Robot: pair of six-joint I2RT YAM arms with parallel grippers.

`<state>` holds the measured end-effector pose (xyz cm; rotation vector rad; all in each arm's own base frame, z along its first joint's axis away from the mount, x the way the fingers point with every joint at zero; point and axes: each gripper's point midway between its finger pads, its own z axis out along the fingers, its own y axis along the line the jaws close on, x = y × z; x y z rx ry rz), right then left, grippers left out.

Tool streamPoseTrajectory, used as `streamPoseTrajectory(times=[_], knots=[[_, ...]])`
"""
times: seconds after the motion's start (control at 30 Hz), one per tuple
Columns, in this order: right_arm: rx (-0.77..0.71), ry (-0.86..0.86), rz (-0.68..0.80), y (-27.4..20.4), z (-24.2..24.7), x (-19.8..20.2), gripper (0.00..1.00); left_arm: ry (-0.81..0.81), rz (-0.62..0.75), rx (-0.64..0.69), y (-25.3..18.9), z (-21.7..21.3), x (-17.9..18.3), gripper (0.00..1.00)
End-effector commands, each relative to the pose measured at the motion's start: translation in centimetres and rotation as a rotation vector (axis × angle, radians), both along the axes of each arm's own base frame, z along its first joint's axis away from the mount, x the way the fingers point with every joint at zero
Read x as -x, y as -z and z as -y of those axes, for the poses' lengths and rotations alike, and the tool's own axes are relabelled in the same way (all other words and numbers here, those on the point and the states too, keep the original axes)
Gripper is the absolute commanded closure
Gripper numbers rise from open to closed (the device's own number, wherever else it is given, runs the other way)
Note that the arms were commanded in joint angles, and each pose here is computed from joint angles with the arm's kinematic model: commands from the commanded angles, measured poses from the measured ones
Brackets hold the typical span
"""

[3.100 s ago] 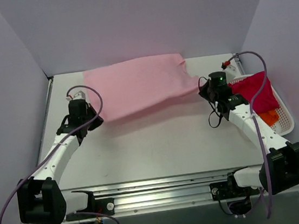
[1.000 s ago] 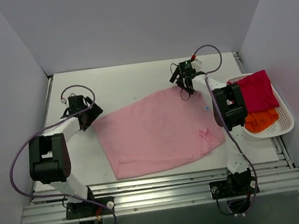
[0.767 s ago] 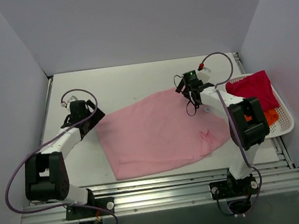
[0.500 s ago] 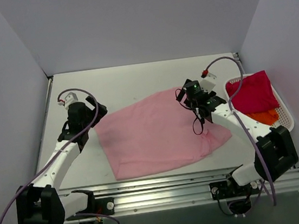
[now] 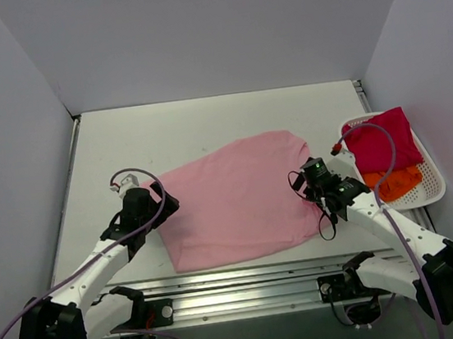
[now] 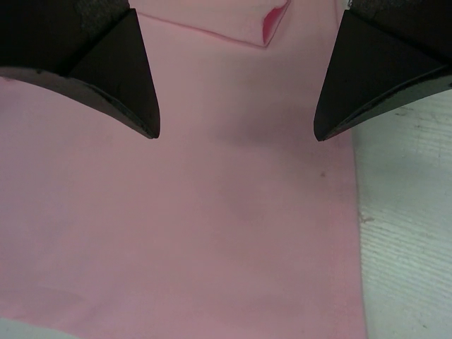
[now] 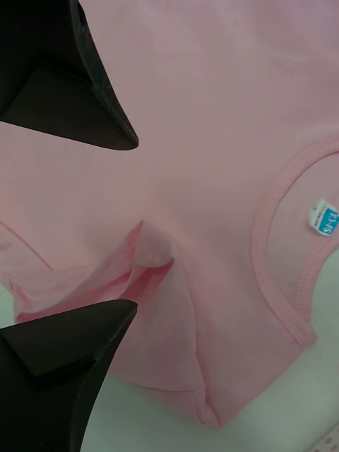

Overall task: Fold and stack the t-shirts
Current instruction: Flatten the tshirt out

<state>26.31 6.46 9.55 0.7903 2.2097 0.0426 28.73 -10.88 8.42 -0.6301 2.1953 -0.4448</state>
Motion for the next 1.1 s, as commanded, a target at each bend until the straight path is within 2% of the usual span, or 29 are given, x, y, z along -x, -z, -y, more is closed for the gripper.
streamPoseTrajectory(times=[0.0, 0.23, 0.43, 0.53, 0.63, 0.67, 0.73, 0.83, 0.87, 0.97, 1.07], knots=[[-0.037, 0.006, -0.070, 2.4, -0.5, 1.1, 0.18, 0.017, 0.014, 0.034, -0.1, 0.9, 0.6, 0.00], [-0.028, 0.002, -0.141, 5.3, -0.8, 1.2, 0.20, 0.054, -0.004, 0.031, 0.3, 2.0, 1.5, 0.00], [-0.004, 0.021, -0.140, 5.7, -0.2, 0.5, 0.22, 0.103, -0.014, 0.041, -0.1, 3.2, 2.2, 0.00], [0.014, 0.035, -0.142, 6.1, 0.5, 0.3, 0.27, 0.115, -0.010, 0.038, -0.4, 3.6, 2.5, 0.00], [0.030, 0.042, -0.150, 6.6, 1.0, 0.1, 0.42, 0.127, -0.029, 0.016, 0.1, 3.9, 3.0, 0.00], [0.029, 0.036, -0.147, 6.7, 0.9, 0.0, 0.56, 0.137, -0.042, 0.012, 0.4, 4.0, 3.2, 0.00], [0.021, 0.028, -0.173, 7.5, 0.9, 0.2, 0.61, 0.154, -0.058, 0.014, 0.7, 4.4, 3.6, 0.00], [0.002, 0.020, -0.199, 8.5, 1.1, 0.4, 0.75, 0.179, -0.083, 0.007, 1.2, 5.0, 4.6, 0.00], [-0.008, 0.025, -0.192, 8.5, 1.3, 0.1, 0.85, 0.184, -0.088, 0.008, 1.2, 5.1, 4.9, 0.00], [-0.018, 0.015, -0.200, 9.0, 1.5, 0.2, 1.00, 0.204, -0.101, -0.002, 1.0, 5.4, 5.8, 0.00], [-0.030, 0.010, -0.197, 8.9, 1.6, 0.1, 1.00, 0.231, -0.106, -0.016, 0.1, 5.5, 6.7, 0.00]])
